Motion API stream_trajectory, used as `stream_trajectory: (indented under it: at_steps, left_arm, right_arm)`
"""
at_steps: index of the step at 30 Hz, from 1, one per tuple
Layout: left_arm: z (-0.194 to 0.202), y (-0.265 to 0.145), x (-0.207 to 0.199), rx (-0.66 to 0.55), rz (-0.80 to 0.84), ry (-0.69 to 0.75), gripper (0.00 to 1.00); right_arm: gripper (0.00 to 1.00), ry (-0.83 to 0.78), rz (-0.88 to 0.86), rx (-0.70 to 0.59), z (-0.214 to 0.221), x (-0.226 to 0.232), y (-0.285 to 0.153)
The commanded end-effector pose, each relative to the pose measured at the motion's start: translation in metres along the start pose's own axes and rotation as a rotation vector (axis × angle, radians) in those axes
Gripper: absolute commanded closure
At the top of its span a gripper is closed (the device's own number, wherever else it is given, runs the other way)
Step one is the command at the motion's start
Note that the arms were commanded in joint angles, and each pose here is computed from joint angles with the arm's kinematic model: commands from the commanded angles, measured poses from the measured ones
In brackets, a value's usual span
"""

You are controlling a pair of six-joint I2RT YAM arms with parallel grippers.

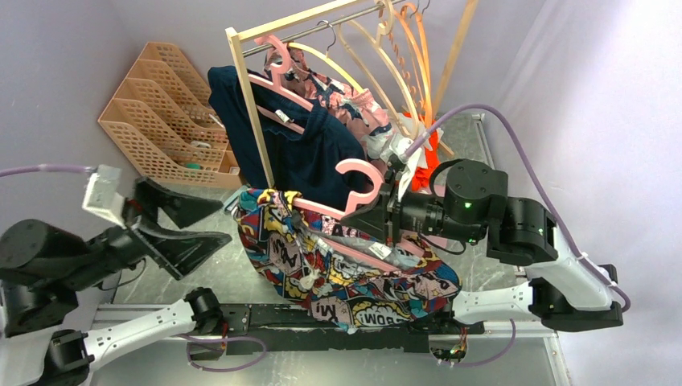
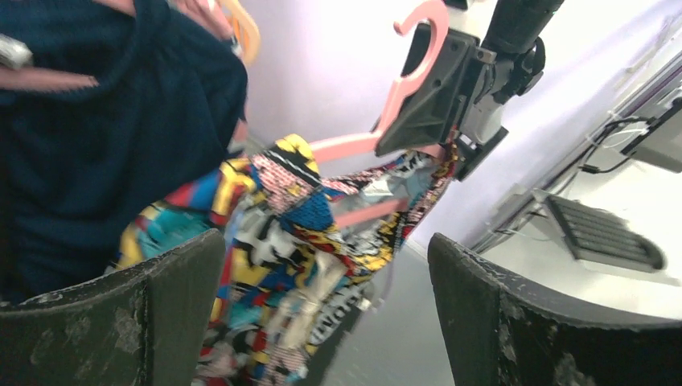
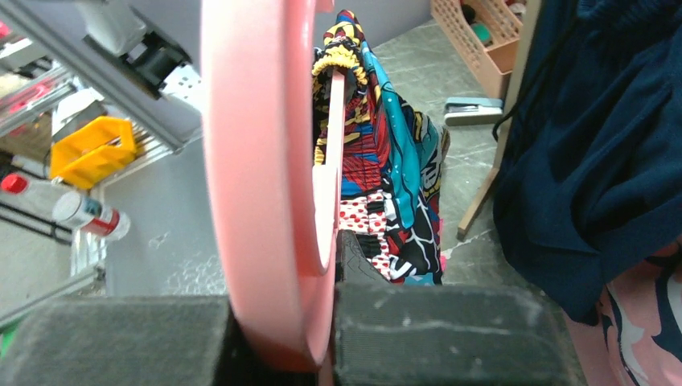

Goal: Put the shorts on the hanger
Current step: Place the hanger at the clothesline.

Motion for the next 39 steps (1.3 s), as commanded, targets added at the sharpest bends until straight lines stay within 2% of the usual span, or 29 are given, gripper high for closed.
stream_trajectory:
  at_steps: [1, 5, 8, 14, 17, 19, 21, 27, 33, 39]
  left_arm:
    - [-0.013, 0.000, 0.009, -0.018, -0.044, 0.307, 0.01]
    - [-0.019, 0.014, -0.001, 0.072, 0.054, 0.460, 0.01]
    - [-0.016, 0.026, -0.008, 0.161, 0.154, 0.523, 0.01]
    - [0.003, 0.049, -0.005, 0.340, 0.260, 0.525, 0.02]
    - [0.010, 0.055, 0.002, 0.383, 0.242, 0.523, 0.17]
    - [0.011, 0.055, 0.004, 0.379, 0.237, 0.528, 0.26]
    - [0.012, 0.054, 0.006, 0.361, 0.231, 0.527, 0.32]
    - [0.020, 0.054, 0.011, 0.378, 0.233, 0.515, 0.36]
    - [0.027, 0.055, 0.019, 0.419, 0.211, 0.501, 0.47]
    - [0.028, 0.050, 0.021, 0.405, 0.189, 0.501, 0.76]
  right_arm:
    - [1.00, -0.039, -0.125, -0.053, -0.015, 0.008, -0.020]
    - [1.00, -0.055, -0.192, -0.016, -0.013, 0.013, -0.020]
    - [1.00, -0.060, -0.226, -0.005, -0.014, 0.016, -0.020]
    - [1.00, -0.067, -0.250, -0.008, -0.015, 0.018, -0.021]
    - [1.00, -0.071, -0.257, -0.006, -0.015, 0.018, -0.020]
    - [1.00, -0.073, -0.259, -0.005, -0.015, 0.018, -0.020]
    - [1.00, -0.074, -0.257, -0.008, -0.015, 0.018, -0.020]
    - [1.00, -0.077, -0.259, -0.013, -0.016, 0.018, -0.021]
    - [1.00, -0.077, -0.258, -0.028, -0.018, 0.018, -0.026]
    - [1.00, -0.074, -0.253, -0.038, -0.020, 0.017, -0.033]
Point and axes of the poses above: each gripper's point midway between its finger pads, its own y axis out along the fingers, its own x axis along the line the jaws close on, z = x × y, the point moved 9 cm from there along -y, back along the fingers, and after that the axes turned 12 degrees about -y, right-handed, at the moved point
